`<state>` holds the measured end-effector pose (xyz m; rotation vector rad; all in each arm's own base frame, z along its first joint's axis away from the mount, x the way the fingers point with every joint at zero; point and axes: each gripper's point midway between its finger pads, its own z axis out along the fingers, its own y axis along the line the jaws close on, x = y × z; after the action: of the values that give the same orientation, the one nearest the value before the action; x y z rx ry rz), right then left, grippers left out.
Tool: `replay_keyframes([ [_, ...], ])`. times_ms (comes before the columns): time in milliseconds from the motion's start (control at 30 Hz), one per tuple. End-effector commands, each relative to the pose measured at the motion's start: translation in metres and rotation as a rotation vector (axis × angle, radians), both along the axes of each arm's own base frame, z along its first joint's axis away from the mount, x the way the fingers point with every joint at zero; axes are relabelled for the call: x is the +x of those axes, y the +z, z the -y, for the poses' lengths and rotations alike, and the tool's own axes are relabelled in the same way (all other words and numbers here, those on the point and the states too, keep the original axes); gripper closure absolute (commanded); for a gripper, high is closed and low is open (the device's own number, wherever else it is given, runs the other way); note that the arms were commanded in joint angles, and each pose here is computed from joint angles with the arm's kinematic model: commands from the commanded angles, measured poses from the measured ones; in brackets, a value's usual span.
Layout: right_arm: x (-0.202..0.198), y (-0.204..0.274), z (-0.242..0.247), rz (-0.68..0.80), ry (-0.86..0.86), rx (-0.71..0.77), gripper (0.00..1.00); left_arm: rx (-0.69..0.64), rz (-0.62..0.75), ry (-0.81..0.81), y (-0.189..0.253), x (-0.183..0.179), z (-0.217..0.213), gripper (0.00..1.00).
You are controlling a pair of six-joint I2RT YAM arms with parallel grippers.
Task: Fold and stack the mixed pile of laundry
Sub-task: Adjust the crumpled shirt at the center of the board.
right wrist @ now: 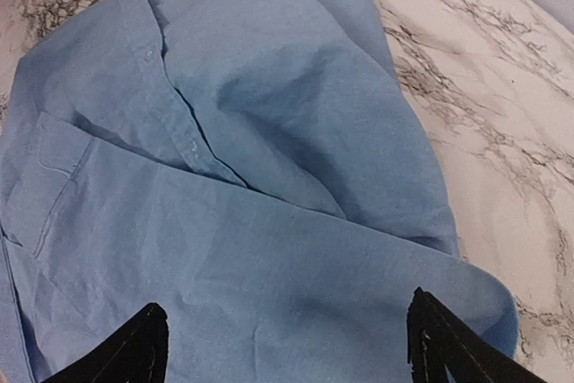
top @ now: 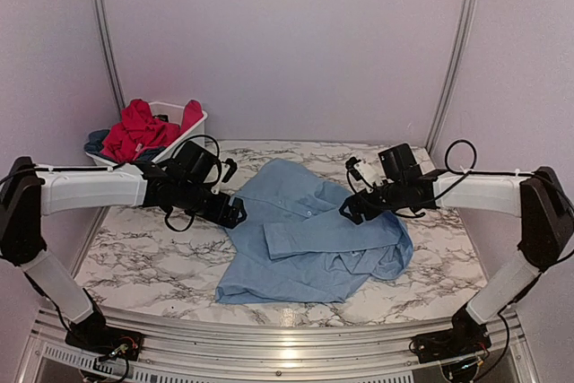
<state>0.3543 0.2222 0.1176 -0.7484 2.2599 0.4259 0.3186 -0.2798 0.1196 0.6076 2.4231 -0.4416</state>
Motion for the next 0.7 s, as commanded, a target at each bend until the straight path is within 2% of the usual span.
replay_keyframes([
  [0, 0.020, -0.007, 0.027, 0.032, -0.115, -0.156, 0.12, 0.049, -0.009, 0.077, -0.011, 0.012, -0.007, 0.04],
  [100, 0.014, -0.006, 0.011, 0.041, -0.023, -0.177, 0.14, 0.040, -0.043, 0.075, -0.019, 0.004, -0.008, 0.04],
  [233, -0.025, 0.016, -0.043, 0.117, 0.211, -0.126, 0.16, 0.037, -0.056, 0.051, -0.021, -0.017, -0.014, 0.05],
  [333, -0.049, 0.016, -0.066, 0.118, 0.307, -0.108, 0.17, 0.011, -0.077, 0.007, -0.020, -0.042, -0.010, 0.07],
  [500, -0.072, -0.005, -0.086, 0.064, 0.409, -0.120, 0.17, 0.041, -0.113, -0.083, -0.033, -0.088, -0.002, 0.07],
  [667, -0.067, -0.035, -0.091, 0.025, 0.402, -0.181, 0.18, 0.058, -0.170, -0.101, -0.050, -0.115, -0.009, 0.03],
])
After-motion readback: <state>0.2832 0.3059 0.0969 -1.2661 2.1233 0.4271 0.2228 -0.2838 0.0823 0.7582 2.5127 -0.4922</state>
